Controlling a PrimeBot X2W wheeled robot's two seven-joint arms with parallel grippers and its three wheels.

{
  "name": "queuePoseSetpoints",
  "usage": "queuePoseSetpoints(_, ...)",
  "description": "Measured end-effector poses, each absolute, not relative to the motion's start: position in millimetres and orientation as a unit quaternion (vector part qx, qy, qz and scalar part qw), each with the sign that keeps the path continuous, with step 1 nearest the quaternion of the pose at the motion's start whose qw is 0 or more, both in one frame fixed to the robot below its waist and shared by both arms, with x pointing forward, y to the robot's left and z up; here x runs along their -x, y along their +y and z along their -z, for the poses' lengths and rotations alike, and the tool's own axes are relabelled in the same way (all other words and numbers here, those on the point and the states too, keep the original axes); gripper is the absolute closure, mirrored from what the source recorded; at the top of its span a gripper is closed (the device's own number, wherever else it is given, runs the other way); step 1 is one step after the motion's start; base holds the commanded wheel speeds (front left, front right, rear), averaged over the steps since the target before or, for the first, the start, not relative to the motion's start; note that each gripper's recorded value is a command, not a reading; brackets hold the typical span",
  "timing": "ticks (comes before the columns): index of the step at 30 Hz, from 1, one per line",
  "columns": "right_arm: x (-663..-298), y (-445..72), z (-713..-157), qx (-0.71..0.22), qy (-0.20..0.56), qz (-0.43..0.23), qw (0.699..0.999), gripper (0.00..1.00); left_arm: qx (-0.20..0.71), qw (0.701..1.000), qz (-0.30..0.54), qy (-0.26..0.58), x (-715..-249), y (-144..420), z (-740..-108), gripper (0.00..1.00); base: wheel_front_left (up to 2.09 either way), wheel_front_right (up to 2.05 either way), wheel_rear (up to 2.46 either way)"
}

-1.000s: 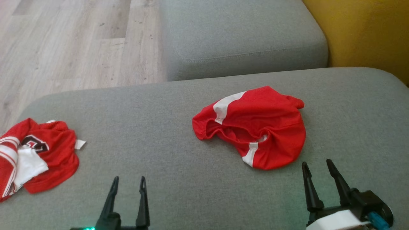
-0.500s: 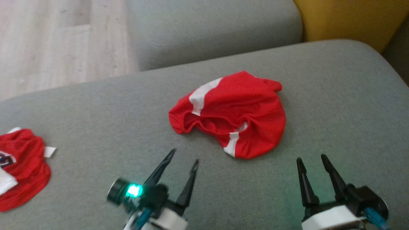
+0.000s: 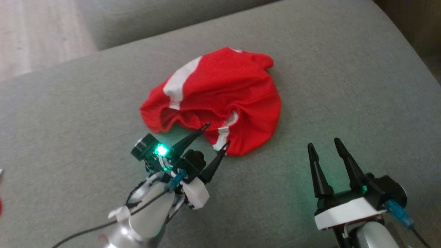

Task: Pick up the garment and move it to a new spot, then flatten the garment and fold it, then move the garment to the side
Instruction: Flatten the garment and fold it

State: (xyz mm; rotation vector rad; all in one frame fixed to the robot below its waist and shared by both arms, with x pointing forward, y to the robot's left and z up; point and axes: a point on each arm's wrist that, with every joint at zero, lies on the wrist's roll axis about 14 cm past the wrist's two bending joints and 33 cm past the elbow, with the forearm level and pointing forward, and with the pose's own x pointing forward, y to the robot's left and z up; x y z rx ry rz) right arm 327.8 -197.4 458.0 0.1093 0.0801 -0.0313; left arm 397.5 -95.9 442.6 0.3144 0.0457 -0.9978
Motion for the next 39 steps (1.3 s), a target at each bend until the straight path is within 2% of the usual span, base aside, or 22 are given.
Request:
queuePoseSetpoints(10, -320, -221, -448, -0.052, 0.06, 0.058, 0.995, 0.0, -0.178, 0.837, 0.513, 0.067, -411, -118, -404, 0.0, 0.0, 0.0, 0.0)
queuePoseSetpoints(11, -320, -222, -449, -0.051, 0.059, 0.06, 0.995, 0.0, -0.18, 0.834, 0.516, 0.069, -409, -119, -401, 0.06, 0.0, 0.0, 0.0)
queuePoseSetpoints(12, -320, -224, -450, -0.05, 0.057, 0.062, 0.995, 0.0, -0.178, 0.834, 0.518, 0.071, -408, -120, -401, 0.35, 0.0, 0.0, 0.0)
queuePoseSetpoints(13, -319, -224, -451, -0.05, 0.056, 0.063, 0.995, 0.0, -0.177, 0.834, 0.518, 0.071, -408, -120, -401, 0.71, 0.0, 0.0, 0.0)
queuePoseSetpoints(14, -318, -225, -451, -0.05, 0.055, 0.064, 0.995, 0.0, -0.176, 0.835, 0.517, 0.072, -408, -120, -402, 1.0, 0.0, 0.0, 0.0)
queuePoseSetpoints(21, -316, -225, -457, -0.053, 0.045, 0.064, 0.996, 0.0, -0.185, 0.823, 0.535, 0.052, -395, -129, -414, 1.0, 0.0, 0.0, 0.0)
queuePoseSetpoints(28, -310, -221, -463, -0.056, 0.032, 0.06, 0.996, 0.0, -0.127, 0.819, 0.559, -0.028, -383, -162, -481, 1.0, 0.0, 0.0, 0.0)
queuePoseSetpoints(32, -302, -218, -464, -0.064, 0.029, 0.058, 0.996, 0.0, -0.091, 0.818, 0.555, -0.122, -395, -181, -562, 1.0, 0.0, 0.0, 0.0)
queuePoseSetpoints(35, -296, -217, -466, -0.067, 0.024, 0.059, 0.996, 0.0, -0.061, 0.818, 0.531, -0.215, -409, -181, -647, 1.0, 0.0, 0.0, 0.0)
queuePoseSetpoints(36, -293, -216, -468, -0.069, 0.019, 0.059, 0.996, 0.0, -0.059, 0.81, 0.515, -0.276, -409, -175, -695, 1.0, 0.0, 0.0, 0.0)
queuePoseSetpoints(39, -291, -214, -470, -0.071, 0.013, 0.056, 0.996, 0.0, -0.059, 0.81, 0.492, -0.315, -411, -157, -727, 1.0, 0.0, 0.0, 0.0)
